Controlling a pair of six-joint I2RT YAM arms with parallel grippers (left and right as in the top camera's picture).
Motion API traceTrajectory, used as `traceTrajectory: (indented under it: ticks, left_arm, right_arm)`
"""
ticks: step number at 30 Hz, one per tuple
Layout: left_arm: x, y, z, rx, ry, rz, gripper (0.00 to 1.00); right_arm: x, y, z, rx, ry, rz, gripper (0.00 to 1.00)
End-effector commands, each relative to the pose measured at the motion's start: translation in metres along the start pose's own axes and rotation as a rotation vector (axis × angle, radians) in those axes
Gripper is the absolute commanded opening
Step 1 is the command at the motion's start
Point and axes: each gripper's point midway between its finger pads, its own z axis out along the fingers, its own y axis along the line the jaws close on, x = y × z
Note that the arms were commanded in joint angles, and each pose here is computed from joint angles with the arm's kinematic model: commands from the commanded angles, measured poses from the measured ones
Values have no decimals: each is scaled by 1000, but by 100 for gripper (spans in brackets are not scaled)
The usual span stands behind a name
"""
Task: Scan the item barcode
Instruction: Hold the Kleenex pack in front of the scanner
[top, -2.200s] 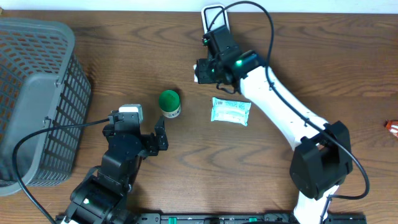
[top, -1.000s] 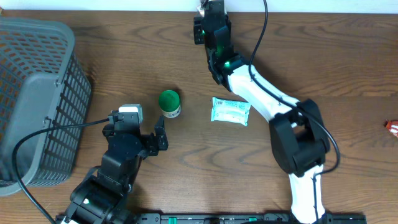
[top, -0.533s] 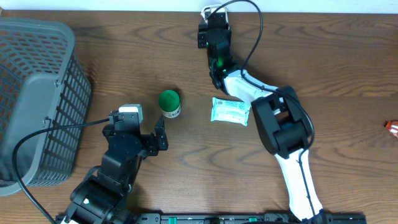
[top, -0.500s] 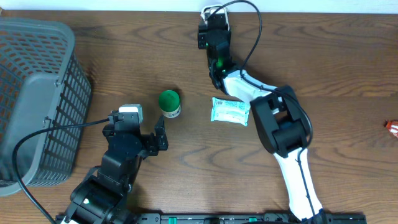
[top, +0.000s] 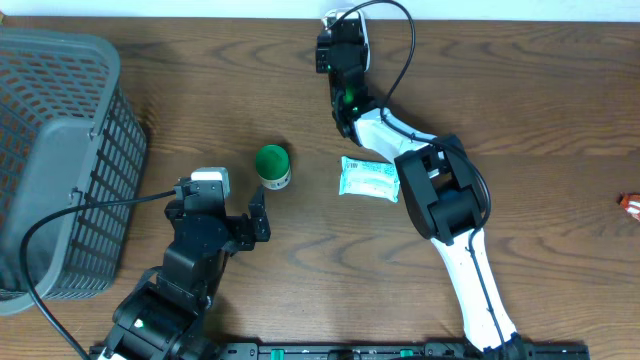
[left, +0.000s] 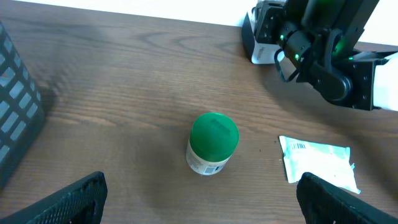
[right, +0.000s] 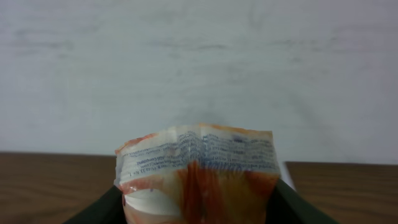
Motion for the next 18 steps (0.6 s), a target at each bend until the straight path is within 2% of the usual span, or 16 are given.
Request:
traceTrajectory:
  ticks: [1,10,18]
  left_arm:
    - [-3,2,0,-13,-11,9,98]
    - [-3,2,0,-13,-11,9,98]
    - [-3,2,0,-13,-11,9,98]
  right_arm:
    - [-4,-25,9,87,-17,-14,49]
    - [24,-41,17,39,108,25,49]
    - [24,-36,15,32,112,23,49]
